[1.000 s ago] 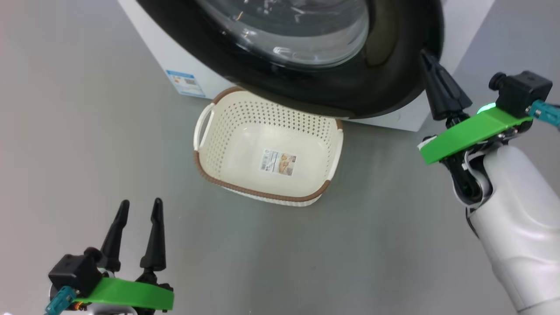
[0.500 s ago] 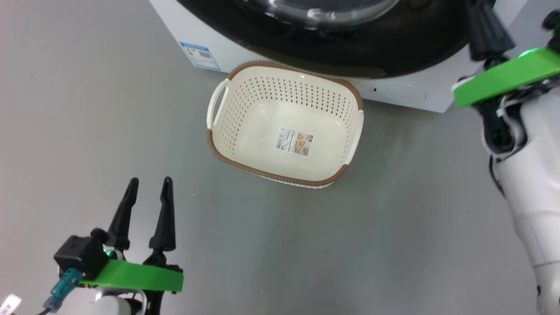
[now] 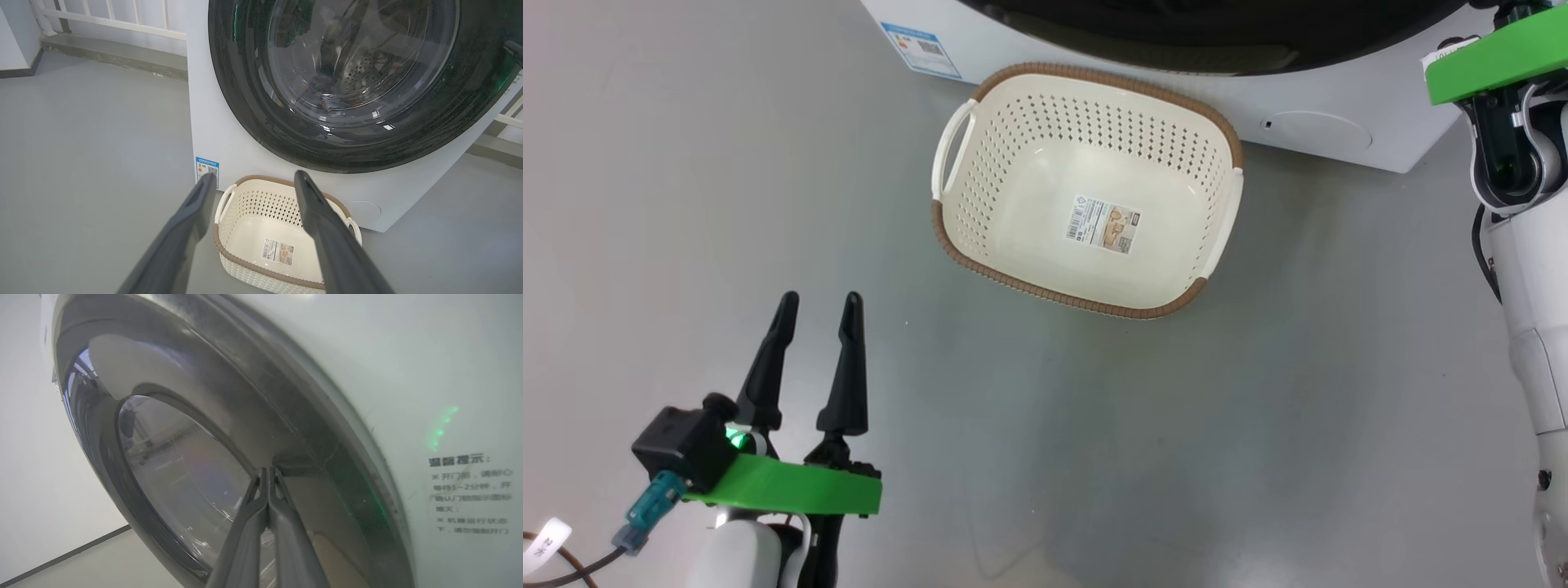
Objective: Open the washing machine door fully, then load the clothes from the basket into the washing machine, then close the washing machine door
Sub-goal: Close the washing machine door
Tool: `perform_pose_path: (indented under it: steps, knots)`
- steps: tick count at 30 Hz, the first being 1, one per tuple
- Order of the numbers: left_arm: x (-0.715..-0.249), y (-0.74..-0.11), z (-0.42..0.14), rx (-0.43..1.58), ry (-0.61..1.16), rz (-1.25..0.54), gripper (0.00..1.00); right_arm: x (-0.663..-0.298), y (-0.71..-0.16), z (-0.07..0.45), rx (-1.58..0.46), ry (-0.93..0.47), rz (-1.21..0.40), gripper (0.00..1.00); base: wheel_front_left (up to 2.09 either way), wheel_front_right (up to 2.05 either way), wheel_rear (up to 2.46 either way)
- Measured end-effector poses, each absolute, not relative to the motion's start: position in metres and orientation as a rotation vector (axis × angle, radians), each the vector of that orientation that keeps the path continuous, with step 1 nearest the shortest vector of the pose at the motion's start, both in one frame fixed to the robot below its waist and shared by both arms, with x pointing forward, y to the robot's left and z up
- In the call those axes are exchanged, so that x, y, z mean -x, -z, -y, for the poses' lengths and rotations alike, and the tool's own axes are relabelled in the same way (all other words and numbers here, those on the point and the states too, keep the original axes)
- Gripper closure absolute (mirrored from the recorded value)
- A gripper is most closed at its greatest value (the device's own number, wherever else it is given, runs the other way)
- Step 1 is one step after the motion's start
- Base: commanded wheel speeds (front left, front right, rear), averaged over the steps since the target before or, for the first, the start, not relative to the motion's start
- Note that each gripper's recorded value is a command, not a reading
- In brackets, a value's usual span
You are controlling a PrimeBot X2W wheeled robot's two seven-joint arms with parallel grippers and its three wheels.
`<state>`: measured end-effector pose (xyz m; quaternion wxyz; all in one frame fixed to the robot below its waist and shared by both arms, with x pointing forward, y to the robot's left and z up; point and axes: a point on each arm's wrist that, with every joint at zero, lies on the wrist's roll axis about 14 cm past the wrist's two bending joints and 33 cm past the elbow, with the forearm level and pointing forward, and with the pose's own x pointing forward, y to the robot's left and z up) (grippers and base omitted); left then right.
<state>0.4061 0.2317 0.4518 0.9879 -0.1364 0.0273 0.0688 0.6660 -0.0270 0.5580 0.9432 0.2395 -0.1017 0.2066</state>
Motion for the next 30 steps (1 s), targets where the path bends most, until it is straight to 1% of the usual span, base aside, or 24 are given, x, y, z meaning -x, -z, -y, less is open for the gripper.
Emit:
perform_pose_path:
  steps: [6,10,13,14,15,22,30]
  knots:
    - [-0.405,-0.452,-0.232,0.275,-0.140,-0.055,0.00,-0.662,-0.561,0.019,-0.462,-0.447,0.210,1.00,0.00,0.00,0.00]
    - [-0.404,-0.455,-0.230,0.281,-0.134,-0.047,0.00,-0.646,-0.558,0.009,-0.416,-0.491,0.190,1.00,0.00,0.00,0.00]
    - [-0.404,-0.459,-0.229,0.286,-0.130,-0.037,0.00,-0.628,-0.539,0.005,-0.383,-0.516,0.139,0.60,0.00,0.00,0.00]
    - [-0.404,-0.460,-0.229,0.287,-0.129,-0.033,0.00,-0.622,-0.533,0.005,-0.369,-0.523,0.122,0.38,0.00,0.00,0.00]
    - [-0.403,-0.461,-0.229,0.288,-0.128,-0.030,0.00,-0.617,-0.529,0.006,-0.361,-0.525,0.110,0.00,0.00,0.00,0.00]
    - [-0.399,-0.473,-0.233,0.276,-0.115,-0.003,0.00,-0.581,-0.509,0.028,-0.326,-0.501,0.050,0.00,0.00,0.00,0.00]
    - [-0.388,-0.475,-0.231,0.260,-0.090,-0.007,0.00,-0.535,-0.488,0.065,-0.280,-0.445,-0.017,0.00,0.00,0.00,0.00]
